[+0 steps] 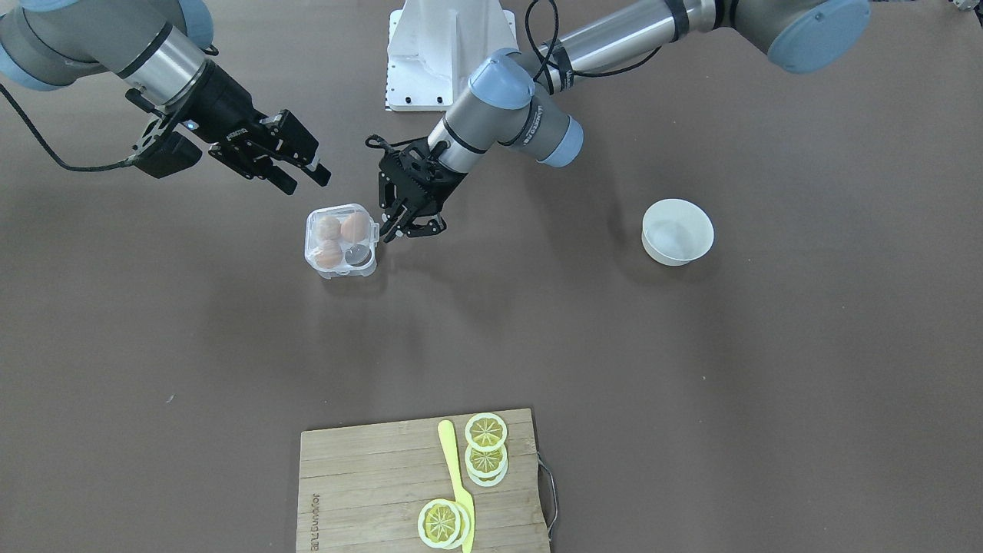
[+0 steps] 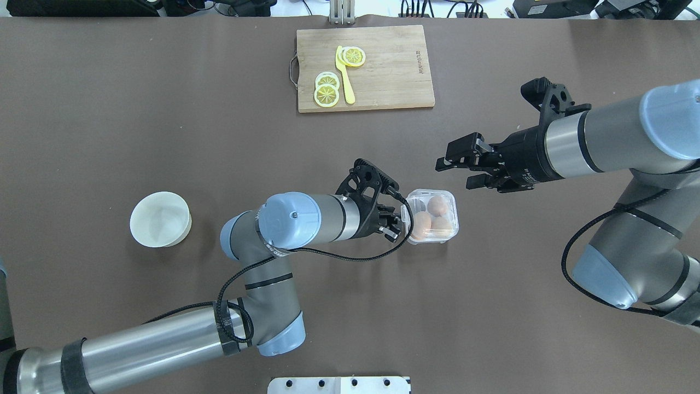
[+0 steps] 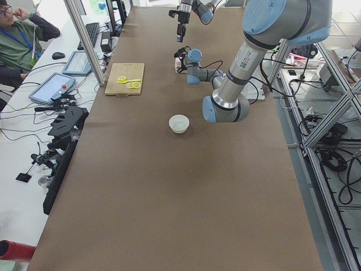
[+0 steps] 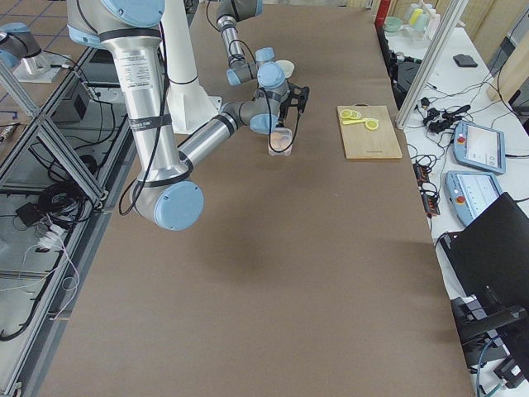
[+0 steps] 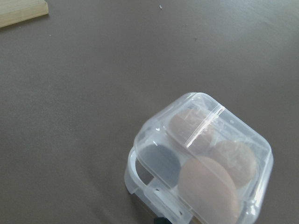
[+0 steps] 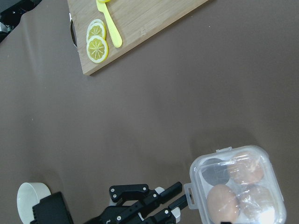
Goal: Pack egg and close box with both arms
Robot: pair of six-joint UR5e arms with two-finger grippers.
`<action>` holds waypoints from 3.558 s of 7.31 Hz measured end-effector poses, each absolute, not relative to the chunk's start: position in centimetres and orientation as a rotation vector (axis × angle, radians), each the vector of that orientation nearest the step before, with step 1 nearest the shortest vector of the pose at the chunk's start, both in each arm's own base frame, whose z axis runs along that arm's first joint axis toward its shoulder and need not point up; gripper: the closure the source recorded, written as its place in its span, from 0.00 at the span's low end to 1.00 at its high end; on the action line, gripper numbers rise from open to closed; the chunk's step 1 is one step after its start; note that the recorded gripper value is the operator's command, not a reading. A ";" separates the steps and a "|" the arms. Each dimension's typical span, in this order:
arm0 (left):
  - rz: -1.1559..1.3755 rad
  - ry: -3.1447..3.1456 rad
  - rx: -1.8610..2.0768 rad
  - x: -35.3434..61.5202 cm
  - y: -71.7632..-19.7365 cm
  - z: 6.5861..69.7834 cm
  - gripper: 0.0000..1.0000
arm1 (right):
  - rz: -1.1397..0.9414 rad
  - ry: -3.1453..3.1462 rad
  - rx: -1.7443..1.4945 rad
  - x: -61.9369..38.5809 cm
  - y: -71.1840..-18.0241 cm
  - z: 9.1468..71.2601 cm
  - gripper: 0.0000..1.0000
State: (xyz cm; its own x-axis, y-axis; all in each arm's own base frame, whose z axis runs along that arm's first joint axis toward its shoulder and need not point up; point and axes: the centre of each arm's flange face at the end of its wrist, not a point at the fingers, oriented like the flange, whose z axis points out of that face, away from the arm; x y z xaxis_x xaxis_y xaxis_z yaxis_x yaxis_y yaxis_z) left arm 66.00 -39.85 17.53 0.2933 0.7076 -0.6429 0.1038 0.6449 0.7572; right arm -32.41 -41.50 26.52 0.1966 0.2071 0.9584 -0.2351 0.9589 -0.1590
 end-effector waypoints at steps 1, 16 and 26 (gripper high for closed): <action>0.470 1.220 0.792 65.0 -40.9 18.5 0.02 | 0.320 -1.324 0.020 -32.2 -41.6 25.7 0.00; 0.507 0.733 0.393 23.5 -58.5 26.5 0.02 | -0.062 -0.670 0.045 -1.4 -53.4 47.8 0.00; 0.383 0.684 0.166 -3.3 -52.8 55.3 0.02 | -0.137 -0.662 0.077 11.6 -40.5 69.4 0.00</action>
